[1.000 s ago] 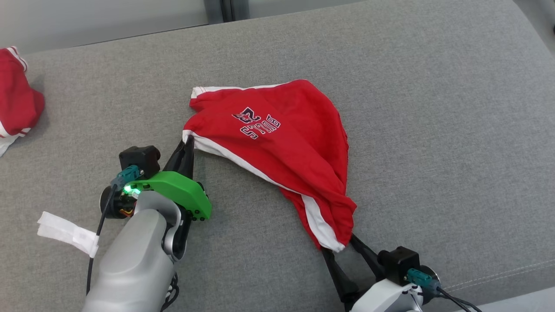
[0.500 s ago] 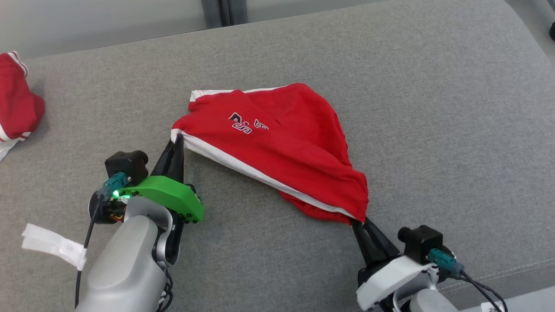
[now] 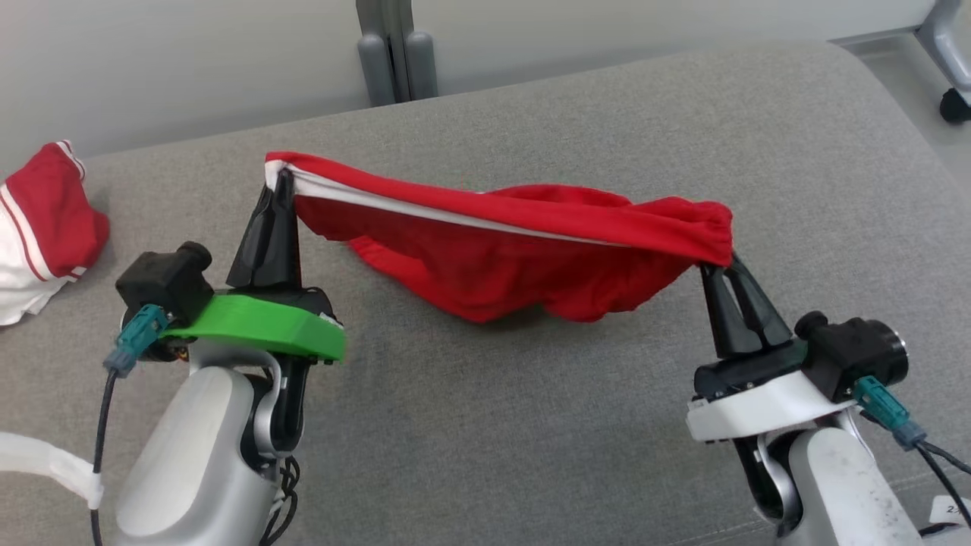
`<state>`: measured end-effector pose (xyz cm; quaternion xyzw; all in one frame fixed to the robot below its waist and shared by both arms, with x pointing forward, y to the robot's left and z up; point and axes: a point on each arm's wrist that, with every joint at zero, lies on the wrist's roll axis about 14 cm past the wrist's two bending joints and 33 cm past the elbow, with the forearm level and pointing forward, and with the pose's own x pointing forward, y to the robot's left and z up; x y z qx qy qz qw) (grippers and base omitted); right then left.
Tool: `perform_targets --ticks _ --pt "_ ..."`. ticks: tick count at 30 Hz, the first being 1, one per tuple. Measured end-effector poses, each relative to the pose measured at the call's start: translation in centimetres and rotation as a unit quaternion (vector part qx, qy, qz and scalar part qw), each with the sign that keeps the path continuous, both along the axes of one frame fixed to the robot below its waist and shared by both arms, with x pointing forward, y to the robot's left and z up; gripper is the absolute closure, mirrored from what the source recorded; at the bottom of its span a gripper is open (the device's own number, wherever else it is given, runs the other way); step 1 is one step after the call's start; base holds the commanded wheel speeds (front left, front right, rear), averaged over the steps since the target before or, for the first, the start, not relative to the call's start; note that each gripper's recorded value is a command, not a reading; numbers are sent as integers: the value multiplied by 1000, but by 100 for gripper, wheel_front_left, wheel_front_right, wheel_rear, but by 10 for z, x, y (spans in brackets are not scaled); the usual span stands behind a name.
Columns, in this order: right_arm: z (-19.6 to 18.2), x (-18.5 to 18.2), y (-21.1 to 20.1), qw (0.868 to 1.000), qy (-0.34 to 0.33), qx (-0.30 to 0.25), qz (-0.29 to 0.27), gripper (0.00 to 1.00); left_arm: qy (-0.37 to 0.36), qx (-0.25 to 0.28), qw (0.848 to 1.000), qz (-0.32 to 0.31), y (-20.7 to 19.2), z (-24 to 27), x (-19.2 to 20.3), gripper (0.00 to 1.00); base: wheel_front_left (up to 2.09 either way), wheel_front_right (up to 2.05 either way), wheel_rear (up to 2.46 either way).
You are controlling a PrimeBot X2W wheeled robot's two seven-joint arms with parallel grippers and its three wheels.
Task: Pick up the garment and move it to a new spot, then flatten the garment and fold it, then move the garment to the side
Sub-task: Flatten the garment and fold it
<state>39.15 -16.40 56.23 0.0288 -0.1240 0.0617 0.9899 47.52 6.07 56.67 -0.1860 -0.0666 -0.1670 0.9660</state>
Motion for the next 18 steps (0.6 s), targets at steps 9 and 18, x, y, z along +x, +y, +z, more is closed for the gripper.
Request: perform_targets --ticks 9,18 --pt "110 -32 -17 983 -169 -66 -21 100 -214 -19 977 7 8 140 -58 100 0 0 0" --pt "177 -64 -14 960 -257 -110 -33 100 -316 18 949 13 15 208 -108 100 0 0 0"
